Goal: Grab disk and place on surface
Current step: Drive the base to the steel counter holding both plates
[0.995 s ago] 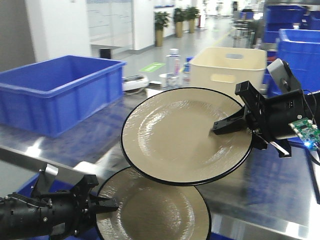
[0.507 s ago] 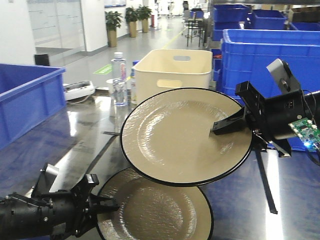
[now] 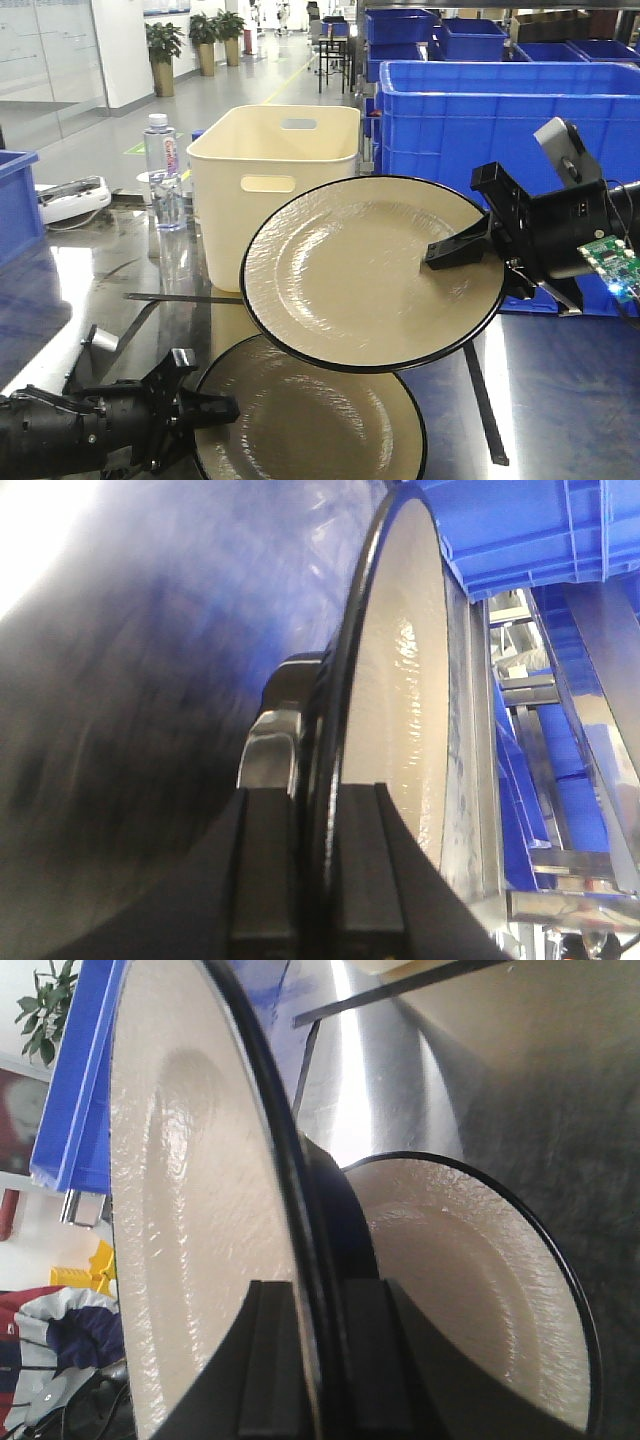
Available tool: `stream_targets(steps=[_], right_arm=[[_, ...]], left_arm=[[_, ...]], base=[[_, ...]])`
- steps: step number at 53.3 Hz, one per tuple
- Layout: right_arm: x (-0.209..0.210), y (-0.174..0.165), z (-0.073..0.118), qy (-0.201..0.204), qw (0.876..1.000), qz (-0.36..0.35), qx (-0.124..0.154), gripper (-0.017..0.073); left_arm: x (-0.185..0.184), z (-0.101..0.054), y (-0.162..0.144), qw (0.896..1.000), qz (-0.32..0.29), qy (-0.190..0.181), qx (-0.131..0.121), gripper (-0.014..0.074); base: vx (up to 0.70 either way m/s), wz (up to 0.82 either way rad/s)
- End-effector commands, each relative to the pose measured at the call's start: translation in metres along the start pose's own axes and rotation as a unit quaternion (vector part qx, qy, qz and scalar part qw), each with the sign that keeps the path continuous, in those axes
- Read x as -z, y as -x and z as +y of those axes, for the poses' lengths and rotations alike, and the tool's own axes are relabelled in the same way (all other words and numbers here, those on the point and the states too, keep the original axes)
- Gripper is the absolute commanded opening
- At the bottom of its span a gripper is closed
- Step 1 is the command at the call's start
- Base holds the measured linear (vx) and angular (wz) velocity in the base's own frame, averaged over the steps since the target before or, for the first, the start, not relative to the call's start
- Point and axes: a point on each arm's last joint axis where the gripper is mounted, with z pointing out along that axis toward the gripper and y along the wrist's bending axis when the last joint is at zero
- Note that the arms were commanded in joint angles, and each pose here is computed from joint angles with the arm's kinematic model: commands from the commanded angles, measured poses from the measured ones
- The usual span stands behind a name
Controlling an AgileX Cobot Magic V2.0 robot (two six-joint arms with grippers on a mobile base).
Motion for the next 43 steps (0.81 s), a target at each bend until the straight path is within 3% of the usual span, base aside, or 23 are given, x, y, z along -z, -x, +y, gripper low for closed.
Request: stream_targets(steps=[1,43], right_arm=[[0.0221,0.0048,0.0316,0.064,0.996,-0.055,0.002,-0.0008],[0.0221,0.0048,0.0316,0.064,0.996,-0.055,0.002,-0.0008]], left_arm=[[0.0117,-0.0314,0.0047,0.996,-0.019,-0.08,0.025,0.0001],[0.0117,-0.0314,0.0047,0.996,-0.019,-0.08,0.025,0.0001]], base=[[0.14,-0.13],[0.09,-0.1]])
